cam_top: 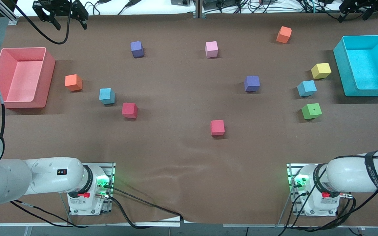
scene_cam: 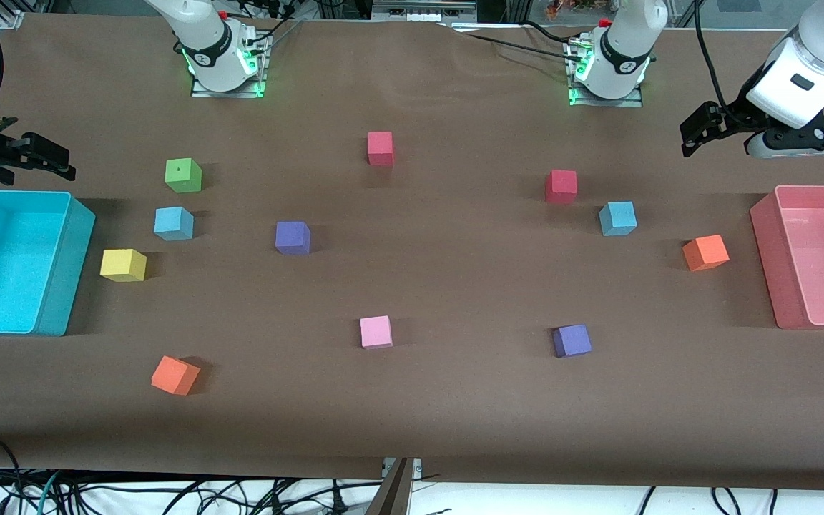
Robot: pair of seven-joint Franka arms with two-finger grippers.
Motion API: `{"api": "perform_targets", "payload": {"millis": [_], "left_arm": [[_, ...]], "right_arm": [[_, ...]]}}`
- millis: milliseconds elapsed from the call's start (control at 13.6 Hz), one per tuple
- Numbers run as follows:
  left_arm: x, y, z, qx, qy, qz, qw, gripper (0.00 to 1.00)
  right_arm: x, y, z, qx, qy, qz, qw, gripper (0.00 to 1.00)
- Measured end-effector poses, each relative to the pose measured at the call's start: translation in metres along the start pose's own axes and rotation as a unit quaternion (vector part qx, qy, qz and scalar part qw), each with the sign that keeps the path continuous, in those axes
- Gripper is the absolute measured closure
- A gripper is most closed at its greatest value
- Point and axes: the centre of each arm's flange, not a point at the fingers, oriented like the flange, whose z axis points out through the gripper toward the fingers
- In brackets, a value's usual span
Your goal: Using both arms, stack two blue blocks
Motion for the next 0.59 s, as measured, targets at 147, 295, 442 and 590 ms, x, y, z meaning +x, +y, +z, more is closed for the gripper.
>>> {"api": "perform_targets", "payload": {"millis": [147,295,442,590], "left_arm": [[-0.0001,-0.0006,0.0002,0.000,-0.001,-0.001,1.000,0.00],[-0.0010,-0.0011,0.0011,0.001,-0.006,-0.001,1.000,0.00],[-0.0013,-0.0012,0.0015,0.001,-0.008,-0.001,1.000,0.00],[-0.0012,-0.0015,0.0017,0.001,-0.008,-0.001,1.000,0.00]], "right_arm": [[-0.0001,0.0007,0.0000,0.000,0.000,0.002,1.000,0.00],[-0.0002,0.0012,-0.0002,0.000,0.000,0.003,1.000,0.00],[0.0001,-0.0004,-0.0012,0.000,0.001,0.002,1.000,0.00],[0.0002,-0.0014,-0.0010,-0.001,0.000,0.001,1.000,0.00]]}}
